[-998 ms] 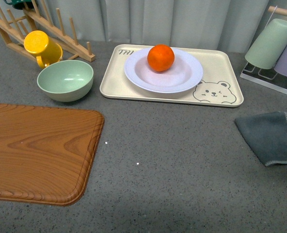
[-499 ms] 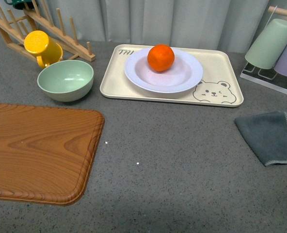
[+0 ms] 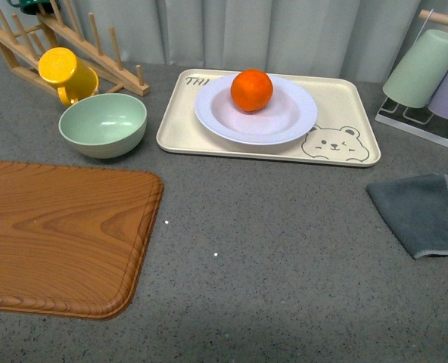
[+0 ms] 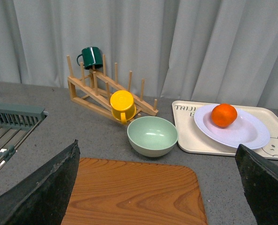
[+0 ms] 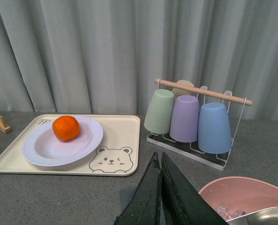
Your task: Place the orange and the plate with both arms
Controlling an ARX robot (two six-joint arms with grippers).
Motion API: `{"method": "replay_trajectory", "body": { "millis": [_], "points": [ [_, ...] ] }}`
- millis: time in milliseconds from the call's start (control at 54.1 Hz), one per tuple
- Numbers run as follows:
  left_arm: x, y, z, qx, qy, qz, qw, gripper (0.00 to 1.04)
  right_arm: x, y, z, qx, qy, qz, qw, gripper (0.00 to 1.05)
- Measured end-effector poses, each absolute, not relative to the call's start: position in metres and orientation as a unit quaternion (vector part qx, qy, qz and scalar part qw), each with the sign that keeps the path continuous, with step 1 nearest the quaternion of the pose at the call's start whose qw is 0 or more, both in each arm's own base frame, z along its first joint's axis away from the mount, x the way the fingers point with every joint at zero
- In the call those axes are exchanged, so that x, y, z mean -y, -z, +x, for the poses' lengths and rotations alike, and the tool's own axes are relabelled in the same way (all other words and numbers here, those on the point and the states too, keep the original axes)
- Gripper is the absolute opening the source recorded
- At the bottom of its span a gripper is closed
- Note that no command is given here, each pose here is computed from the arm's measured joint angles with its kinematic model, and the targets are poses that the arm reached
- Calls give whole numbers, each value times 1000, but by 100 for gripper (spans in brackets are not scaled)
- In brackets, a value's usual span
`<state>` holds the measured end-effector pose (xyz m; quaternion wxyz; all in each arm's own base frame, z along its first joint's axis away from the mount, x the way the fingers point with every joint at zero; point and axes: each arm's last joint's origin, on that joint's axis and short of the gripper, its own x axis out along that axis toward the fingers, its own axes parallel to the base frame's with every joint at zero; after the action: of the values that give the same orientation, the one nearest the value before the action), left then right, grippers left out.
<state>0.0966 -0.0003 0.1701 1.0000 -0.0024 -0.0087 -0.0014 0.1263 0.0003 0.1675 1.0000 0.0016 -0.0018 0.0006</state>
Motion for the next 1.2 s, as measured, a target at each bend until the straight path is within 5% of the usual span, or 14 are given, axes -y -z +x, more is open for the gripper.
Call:
{"method": "replay_trajectory", "body": {
  "millis": [1035,1201],
  "points": [
    [0,-170,97,9,1,-2,1000,98,0,-165,98,2,-2,1,1000,1],
    [0,-170,97,9,1,-2,1000,98,0,-165,98,2,-2,0,1000,37]
  ]
}}
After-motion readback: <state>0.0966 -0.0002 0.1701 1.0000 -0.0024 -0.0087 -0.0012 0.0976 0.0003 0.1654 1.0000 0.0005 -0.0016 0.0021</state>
